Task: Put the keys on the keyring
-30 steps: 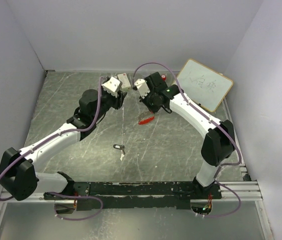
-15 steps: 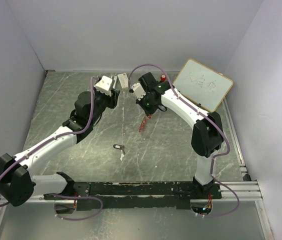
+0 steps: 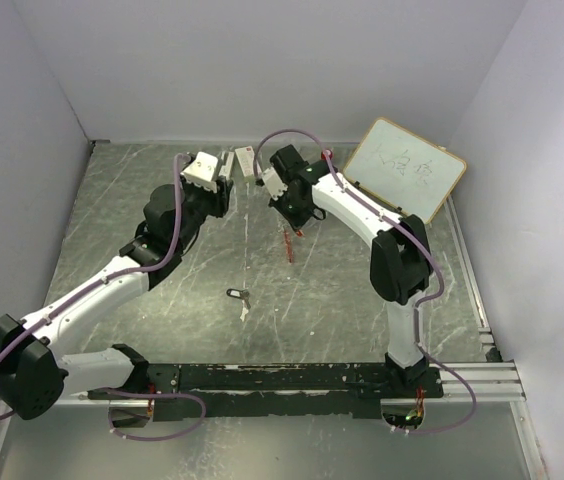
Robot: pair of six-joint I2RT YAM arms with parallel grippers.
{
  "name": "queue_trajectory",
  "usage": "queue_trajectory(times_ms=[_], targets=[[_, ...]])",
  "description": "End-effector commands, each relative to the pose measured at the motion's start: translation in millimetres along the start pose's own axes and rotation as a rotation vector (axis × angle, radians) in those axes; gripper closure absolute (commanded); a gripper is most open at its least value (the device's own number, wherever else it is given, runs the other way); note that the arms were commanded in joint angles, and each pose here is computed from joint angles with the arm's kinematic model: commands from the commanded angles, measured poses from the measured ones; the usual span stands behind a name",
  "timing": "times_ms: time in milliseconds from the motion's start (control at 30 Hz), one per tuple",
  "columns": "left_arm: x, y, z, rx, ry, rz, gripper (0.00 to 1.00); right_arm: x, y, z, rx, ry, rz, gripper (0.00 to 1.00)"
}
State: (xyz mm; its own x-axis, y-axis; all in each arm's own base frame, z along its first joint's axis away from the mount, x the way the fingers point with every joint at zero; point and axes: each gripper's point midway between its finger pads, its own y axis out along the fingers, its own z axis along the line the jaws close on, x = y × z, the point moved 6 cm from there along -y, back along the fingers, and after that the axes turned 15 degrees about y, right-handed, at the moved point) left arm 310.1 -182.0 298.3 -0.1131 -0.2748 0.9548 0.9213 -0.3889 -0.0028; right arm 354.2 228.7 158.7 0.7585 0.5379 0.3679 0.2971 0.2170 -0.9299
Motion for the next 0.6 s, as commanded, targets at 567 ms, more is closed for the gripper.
queue_trajectory(times_ms=[567], targets=[[2.7, -27.3, 44.4, 0.269, -0.065, 0.007, 0.52, 81.0, -56.0, 77.2, 0.23, -0.184, -0.465, 1.0]])
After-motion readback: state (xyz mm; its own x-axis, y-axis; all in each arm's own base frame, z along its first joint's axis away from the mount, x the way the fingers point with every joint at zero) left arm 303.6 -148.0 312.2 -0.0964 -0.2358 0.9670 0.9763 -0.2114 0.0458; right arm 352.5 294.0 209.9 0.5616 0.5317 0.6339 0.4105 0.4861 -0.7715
